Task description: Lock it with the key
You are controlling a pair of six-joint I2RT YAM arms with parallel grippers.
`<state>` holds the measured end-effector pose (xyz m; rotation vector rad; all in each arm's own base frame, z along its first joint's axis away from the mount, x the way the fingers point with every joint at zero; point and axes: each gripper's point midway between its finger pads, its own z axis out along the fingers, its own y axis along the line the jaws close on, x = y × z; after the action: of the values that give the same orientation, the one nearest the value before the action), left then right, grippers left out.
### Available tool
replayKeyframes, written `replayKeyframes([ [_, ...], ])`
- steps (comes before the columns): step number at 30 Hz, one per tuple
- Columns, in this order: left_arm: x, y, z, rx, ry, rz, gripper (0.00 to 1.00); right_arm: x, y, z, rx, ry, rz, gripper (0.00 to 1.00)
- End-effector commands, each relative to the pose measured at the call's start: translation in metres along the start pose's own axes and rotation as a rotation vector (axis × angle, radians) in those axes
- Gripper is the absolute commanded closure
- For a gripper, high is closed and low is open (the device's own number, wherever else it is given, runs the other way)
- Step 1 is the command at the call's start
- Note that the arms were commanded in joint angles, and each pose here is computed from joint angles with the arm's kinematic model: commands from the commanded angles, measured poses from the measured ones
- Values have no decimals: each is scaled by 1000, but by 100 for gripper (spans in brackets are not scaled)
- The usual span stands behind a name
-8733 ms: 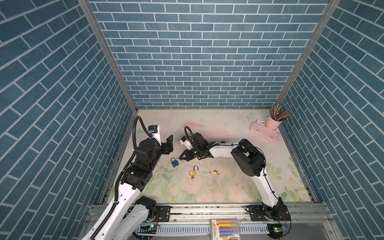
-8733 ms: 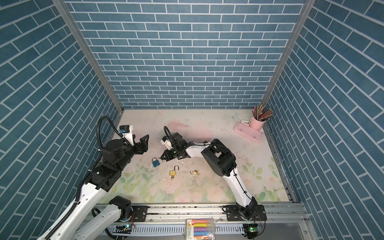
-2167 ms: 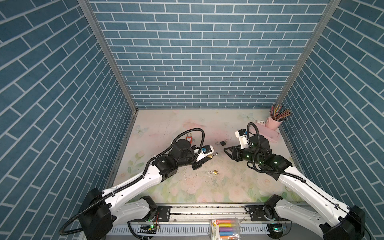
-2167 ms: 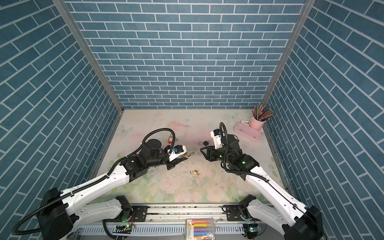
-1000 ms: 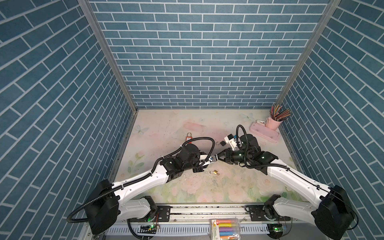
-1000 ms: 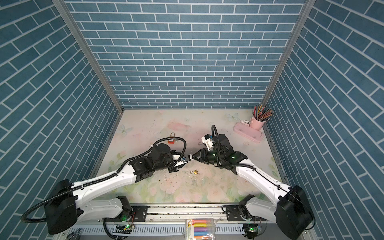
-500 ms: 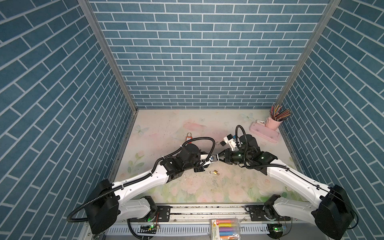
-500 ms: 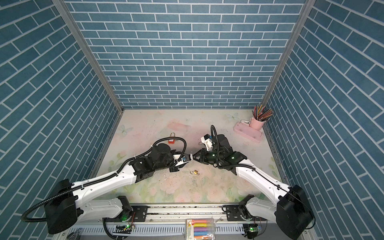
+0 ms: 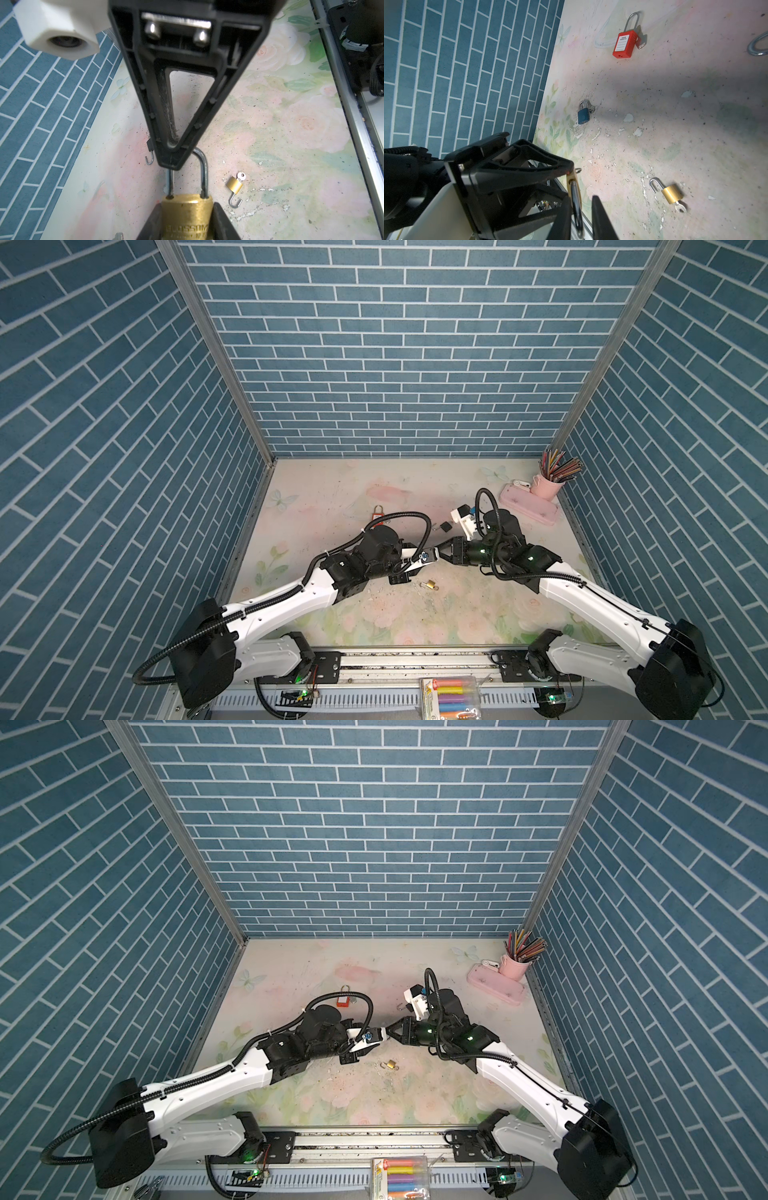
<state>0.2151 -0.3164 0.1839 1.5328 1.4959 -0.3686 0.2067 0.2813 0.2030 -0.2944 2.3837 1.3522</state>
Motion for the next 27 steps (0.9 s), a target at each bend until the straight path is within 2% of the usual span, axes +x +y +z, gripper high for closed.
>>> replayKeyframes([
  [1,-19,6,-1,0,-50,5,94,-5,8,-3,-24,-28,-46,85],
  [11,-24,8,0,-1,-63,-1,94,1,7,-3,-44,-19,-71,99],
  [15,-25,9,1,-2,-65,-1,94,5,11,-3,-80,-7,-107,100],
  [22,-29,8,2,8,-78,-5,94,16,20,-9,-171,-22,-243,100],
  [27,-33,11,1,1,-90,-3,94,25,18,-10,-203,-34,-274,100],
])
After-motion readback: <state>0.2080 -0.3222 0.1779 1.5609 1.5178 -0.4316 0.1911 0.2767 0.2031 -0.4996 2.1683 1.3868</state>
